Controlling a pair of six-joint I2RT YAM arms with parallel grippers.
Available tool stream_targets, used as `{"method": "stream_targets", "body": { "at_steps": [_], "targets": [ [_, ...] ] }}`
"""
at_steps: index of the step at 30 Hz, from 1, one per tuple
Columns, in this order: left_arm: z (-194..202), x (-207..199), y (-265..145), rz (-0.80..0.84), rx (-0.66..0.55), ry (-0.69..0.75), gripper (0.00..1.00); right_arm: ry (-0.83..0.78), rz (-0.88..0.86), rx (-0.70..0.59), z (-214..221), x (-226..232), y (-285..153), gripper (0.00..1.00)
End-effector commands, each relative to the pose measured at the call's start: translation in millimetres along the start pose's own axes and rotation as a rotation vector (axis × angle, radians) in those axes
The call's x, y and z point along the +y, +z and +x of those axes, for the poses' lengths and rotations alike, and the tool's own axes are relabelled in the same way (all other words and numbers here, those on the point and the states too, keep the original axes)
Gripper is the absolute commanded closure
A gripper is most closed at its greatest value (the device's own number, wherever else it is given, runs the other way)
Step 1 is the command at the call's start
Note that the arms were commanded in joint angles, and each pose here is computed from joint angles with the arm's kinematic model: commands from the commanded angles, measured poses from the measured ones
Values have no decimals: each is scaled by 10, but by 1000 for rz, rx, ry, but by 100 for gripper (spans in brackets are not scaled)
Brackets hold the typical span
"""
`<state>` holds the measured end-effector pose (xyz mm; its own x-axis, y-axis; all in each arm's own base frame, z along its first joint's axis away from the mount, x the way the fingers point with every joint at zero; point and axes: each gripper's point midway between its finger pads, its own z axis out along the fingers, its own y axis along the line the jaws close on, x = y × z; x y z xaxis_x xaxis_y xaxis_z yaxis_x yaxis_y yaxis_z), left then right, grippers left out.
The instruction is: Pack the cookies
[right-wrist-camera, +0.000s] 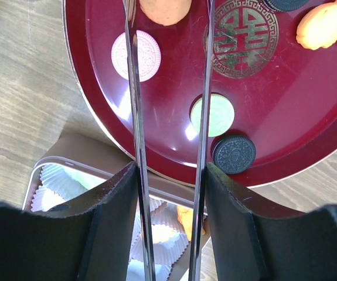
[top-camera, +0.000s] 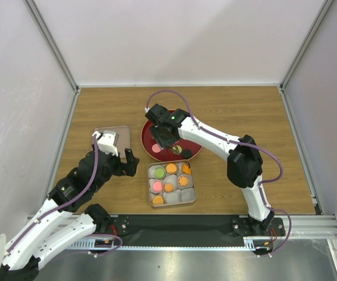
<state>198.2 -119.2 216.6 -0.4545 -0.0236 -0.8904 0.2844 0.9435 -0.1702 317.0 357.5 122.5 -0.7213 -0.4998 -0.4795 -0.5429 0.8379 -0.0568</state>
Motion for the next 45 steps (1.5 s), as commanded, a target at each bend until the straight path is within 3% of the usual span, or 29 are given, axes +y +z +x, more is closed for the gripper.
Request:
{"method": "stream_targets", "body": {
  "at_steps": [1,19,30,45],
  "targets": [
    [-110,-39,-29,15,-35,-9,0,25,-22,-80,-227,22,-187,48],
    [-102,-31,-27,11,-33,-8,0,20,-33,-45,-129,30,-160,50],
    [-102,-30,-26,12,-35,-9,0,32,-42,-28,-42,1,-171,59],
    [-106,-32,-26,11,-35,-9,0,125,-28,-179,-250,-268,-647,64]
  ]
}}
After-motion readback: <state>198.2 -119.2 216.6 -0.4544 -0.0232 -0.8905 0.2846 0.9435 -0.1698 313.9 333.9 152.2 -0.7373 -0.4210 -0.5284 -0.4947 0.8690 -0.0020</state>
